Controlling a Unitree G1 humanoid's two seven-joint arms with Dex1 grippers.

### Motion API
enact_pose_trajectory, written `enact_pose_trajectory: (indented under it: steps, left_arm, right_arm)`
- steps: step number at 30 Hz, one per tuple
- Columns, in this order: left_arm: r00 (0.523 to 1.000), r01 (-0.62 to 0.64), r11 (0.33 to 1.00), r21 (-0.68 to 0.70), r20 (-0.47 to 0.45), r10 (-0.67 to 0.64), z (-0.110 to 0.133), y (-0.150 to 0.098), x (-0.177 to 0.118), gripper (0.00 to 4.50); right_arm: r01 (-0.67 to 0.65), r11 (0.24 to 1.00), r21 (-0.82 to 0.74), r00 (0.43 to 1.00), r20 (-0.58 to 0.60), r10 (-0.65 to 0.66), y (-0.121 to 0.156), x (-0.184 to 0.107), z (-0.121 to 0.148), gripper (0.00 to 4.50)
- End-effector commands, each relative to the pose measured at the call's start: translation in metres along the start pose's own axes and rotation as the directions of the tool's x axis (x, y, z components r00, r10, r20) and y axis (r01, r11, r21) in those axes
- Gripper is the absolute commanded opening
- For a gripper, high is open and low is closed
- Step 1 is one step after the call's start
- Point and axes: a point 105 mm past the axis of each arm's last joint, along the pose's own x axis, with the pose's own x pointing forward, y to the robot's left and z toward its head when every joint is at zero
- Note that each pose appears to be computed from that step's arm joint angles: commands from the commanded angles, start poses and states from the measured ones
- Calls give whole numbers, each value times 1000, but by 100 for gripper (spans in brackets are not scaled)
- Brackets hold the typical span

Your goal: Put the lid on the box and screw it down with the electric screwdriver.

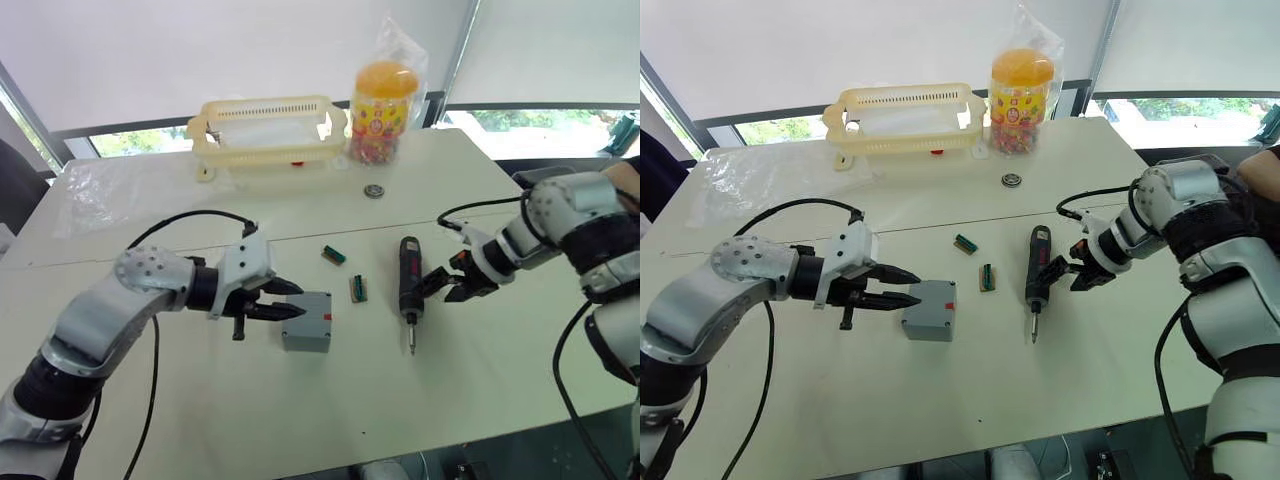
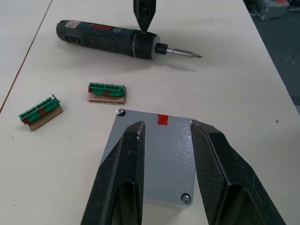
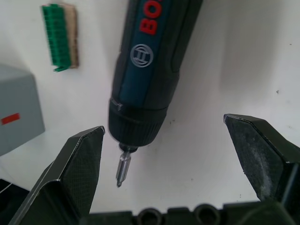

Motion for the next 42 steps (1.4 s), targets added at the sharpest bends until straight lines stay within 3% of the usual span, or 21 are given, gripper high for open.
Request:
enact_pose_trajectory:
  steps: [1, 14, 17, 21, 27, 33, 36, 37, 39, 42]
  left_arm:
    - [999, -38, 999, 23, 27, 37, 8, -3, -3, 150]
    - [995, -81, 995, -50, 50, 83, 4, -15, 5, 150]
    - [995, -86, 994, -62, 48, 89, 2, -15, 5, 150]
    - [994, -95, 993, -71, 47, 99, 1, -14, 5, 150]
    - [993, -104, 992, -76, 44, 107, 0, -8, 4, 150]
    - [995, -91, 991, -94, 37, 95, -1, 2, -5, 150]
    - [996, -68, 993, -101, 46, 73, 0, 5, -9, 150]
    - [997, -51, 994, -101, 46, 56, 1, 5, -6, 150]
    - [999, -21, 994, -110, 48, 27, 1, 4, -3, 150]
    - [999, 8, 992, -125, 47, -2, -3, 5, 2, 150]
  right_arm:
    - [20, 1000, 0, 1000, 23, -20, 5, -7, 9, 445]
    - [72, 995, -70, 993, -85, -78, 20, 38, 3, 445]
    - [114, 990, -79, 989, -89, -121, 15, 44, 2, 360]
    - [126, 986, -106, 984, -114, -138, 12, 54, -5, 179]
    - [88, 992, -95, 991, -92, -97, 10, 53, -7, 175]
    - [23, 991, -129, 989, 147, -4, 19, 6, 20, 175]
    - [-57, 976, -212, 928, 349, 130, 46, -28, 46, 175]
    - [-37, 939, -343, 817, 530, 226, 62, -51, 64, 175]
    - [56, 873, -484, 605, 712, 356, 84, -84, 71, 175]
    - [62, 814, -577, 444, 746, 496, 111, -87, 54, 175]
